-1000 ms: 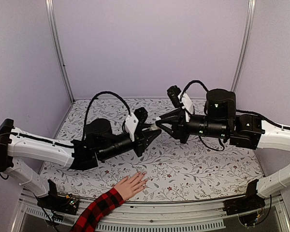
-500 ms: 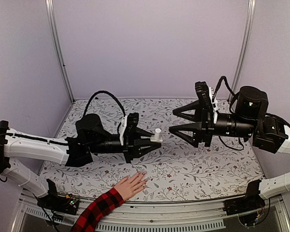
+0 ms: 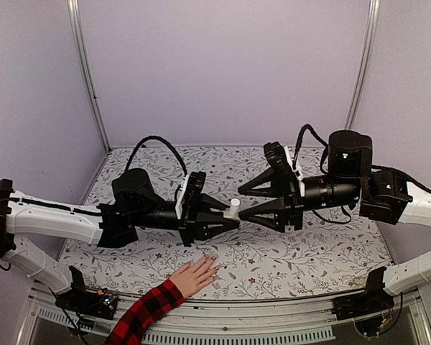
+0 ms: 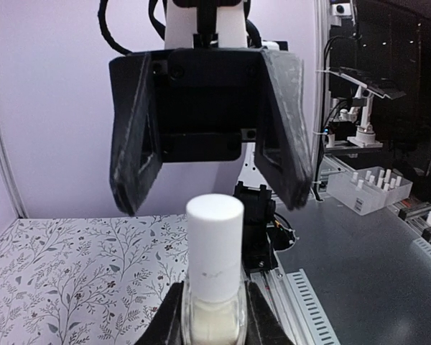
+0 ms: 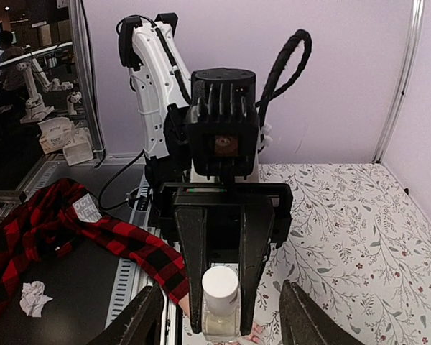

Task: Paint the nails
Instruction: Place the nail polish bottle at the center of the board.

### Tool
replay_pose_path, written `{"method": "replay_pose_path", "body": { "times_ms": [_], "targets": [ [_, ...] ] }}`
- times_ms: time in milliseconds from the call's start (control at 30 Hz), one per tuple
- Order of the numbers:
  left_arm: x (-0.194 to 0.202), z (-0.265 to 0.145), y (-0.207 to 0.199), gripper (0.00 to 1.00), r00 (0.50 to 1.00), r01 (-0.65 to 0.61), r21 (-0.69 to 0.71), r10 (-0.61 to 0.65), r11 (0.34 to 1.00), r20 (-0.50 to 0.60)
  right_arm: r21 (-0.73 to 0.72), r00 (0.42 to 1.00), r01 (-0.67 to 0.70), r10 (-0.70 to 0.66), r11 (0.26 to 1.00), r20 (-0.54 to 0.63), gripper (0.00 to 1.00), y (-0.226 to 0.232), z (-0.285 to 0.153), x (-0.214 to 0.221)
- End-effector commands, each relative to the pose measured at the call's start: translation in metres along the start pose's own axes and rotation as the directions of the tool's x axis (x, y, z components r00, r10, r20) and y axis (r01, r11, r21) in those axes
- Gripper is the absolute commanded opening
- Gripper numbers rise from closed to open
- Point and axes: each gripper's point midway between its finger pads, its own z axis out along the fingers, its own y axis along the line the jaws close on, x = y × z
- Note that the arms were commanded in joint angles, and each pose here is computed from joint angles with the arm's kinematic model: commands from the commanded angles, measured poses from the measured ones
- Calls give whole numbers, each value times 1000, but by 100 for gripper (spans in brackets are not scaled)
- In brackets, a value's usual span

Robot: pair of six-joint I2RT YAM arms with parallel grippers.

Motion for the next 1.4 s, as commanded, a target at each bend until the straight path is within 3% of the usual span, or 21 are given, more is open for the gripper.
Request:
{"method": "replay_pose_path", "body": {
  "times_ms": [0, 433, 633, 733, 833, 967, 1067, 1100, 1200, 1367],
  "targets": [
    [-9, 0, 19, 0, 1000, -13, -93, 15, 996, 15, 12, 1000, -26, 26, 1000, -11, 56, -6, 5, -2],
    [0, 1, 36, 0, 1000, -11, -181, 8, 983, -20, 26, 997, -65, 66, 998, -38, 29, -13, 19, 9],
    [2, -1, 41, 0, 1000, -14, -215, 8, 977, -28, 57, 997, -68, 70, 996, -34, 7, -19, 18, 8],
    [4, -3, 47, 0, 999, -7, -251, -2, 968, -32, 83, 997, -69, 72, 994, -36, 0, -23, 17, 10],
    [6, -6, 51, 15, 999, 1, -275, -13, 962, -43, 125, 997, -71, 75, 990, -31, 0, -29, 14, 10],
    [2, -12, 48, 47, 999, 8, -277, -16, 961, -29, 203, 997, -72, 77, 977, -17, 0, -40, 6, 13],
    [0, -17, 49, 61, 1000, 14, -291, -21, 957, -20, 253, 996, -81, 88, 964, -17, 0, -49, 1, 18],
    [-1, -19, 51, 74, 1000, 16, -303, -22, 953, -18, 270, 996, -85, 93, 959, -15, 0, -53, -1, 20],
    [-2, -27, 56, 97, 1000, 25, -336, -29, 942, -9, 316, 994, -105, 112, 943, -6, 0, -65, -8, 28],
    [-2, -53, 73, 100, 998, 61, -455, -62, 889, 11, 394, 981, -185, 193, 900, 20, 0, -99, -28, 59]
  ]
}}
